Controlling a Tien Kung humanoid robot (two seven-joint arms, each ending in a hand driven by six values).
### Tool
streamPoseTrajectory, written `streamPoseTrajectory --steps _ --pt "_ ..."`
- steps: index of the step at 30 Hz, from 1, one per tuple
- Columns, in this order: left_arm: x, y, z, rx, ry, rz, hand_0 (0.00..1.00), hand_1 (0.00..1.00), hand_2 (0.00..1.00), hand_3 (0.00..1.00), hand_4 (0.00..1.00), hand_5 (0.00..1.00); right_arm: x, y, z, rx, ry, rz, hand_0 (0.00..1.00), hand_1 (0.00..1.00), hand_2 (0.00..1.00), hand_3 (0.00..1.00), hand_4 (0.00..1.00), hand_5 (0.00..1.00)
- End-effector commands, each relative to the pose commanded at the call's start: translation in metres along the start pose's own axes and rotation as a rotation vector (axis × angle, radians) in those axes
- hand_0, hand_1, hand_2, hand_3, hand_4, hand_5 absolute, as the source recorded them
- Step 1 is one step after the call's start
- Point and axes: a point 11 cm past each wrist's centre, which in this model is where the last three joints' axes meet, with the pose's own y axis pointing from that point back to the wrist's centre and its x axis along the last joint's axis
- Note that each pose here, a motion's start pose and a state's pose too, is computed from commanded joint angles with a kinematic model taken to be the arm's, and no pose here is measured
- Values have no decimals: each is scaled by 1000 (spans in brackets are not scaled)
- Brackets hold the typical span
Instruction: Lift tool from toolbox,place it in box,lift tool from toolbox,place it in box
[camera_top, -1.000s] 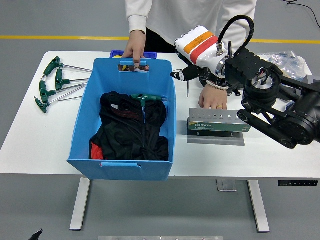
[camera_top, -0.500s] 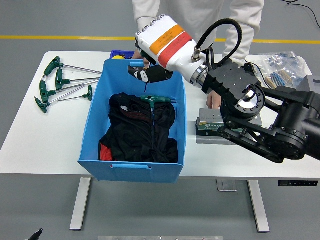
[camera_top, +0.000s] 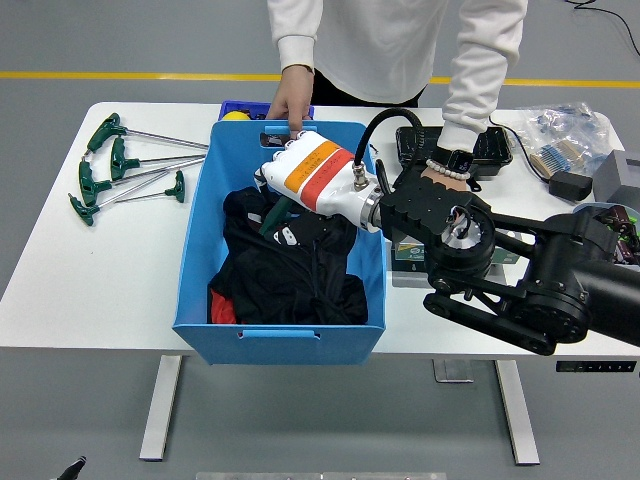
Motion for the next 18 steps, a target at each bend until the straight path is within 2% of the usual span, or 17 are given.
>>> streamPoseTrajectory --steps 12,16,18 --pt "-1 0 0 1 2 -1 778 801 811 724 712 590 -11 4 9 -39 -16 -38 814 855 998 998 998 738" --pt "-1 0 0 0 0 -2 778 801 811 724 712 590 -16 10 23 -81 -41 -46 814 855 998 998 998 738" --pt "-2 0 0 1 2 -3 778 802 812 723 712 588 -18 16 30 -90 -70 -20 820 851 974 963 998 736"
